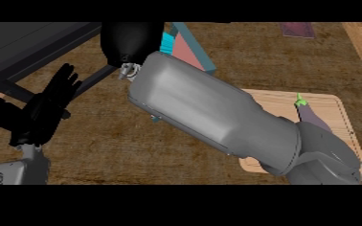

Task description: Pick the cupcake from the cutting board and place it in the cardboard box

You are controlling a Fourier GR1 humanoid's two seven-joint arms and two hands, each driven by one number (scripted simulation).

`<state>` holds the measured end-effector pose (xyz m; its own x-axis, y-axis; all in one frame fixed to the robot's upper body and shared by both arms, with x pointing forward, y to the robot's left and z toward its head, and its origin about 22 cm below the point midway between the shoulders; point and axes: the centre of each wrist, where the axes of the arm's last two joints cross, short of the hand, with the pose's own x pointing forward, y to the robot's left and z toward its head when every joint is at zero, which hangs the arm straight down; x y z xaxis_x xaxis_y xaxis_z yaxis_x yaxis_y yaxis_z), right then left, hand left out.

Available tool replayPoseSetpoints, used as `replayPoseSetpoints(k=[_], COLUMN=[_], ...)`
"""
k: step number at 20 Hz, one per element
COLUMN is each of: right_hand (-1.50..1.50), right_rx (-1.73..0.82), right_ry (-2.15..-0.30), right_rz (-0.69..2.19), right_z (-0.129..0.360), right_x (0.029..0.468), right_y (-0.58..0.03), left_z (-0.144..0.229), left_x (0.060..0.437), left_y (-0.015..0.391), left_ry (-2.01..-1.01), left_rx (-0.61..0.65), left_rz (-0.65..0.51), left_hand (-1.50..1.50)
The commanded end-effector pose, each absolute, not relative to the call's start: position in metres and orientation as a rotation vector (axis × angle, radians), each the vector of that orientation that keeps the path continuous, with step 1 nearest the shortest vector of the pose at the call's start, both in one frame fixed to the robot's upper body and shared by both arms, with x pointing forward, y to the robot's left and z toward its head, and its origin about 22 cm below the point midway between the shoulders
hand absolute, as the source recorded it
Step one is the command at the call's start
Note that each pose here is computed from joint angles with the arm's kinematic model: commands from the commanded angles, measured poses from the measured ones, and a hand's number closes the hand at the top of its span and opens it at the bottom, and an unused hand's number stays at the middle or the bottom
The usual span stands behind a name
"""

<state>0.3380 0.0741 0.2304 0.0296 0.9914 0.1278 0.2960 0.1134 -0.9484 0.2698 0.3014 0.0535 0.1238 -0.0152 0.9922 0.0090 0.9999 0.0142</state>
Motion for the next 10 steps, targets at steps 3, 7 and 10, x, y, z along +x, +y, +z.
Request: replayPoseSetpoints(k=[3,7,10], right_hand=[1.50,1.50,1.50], right_rx=[-1.312,-1.246,-1.113], right_ry=[-1.332,-1.297,-1.178], right_rz=[0.748,0.749,0.768], right_z=[0.188,0.168,0.149], right_x=[0.345,0.359,0.367], right_y=[0.067,0.053,0.037], left_z=[0.072,0.052,0.052], left_x=[0.279,0.262,0.255], left_y=[0.299,0.298,0.304], left_ry=[-1.459,-1.455,-1.439], left_rx=[0.006,-0.002,0.005], left_rz=[-0.012,-0.016,0.000], left_hand=[0.00,0.00,0.00])
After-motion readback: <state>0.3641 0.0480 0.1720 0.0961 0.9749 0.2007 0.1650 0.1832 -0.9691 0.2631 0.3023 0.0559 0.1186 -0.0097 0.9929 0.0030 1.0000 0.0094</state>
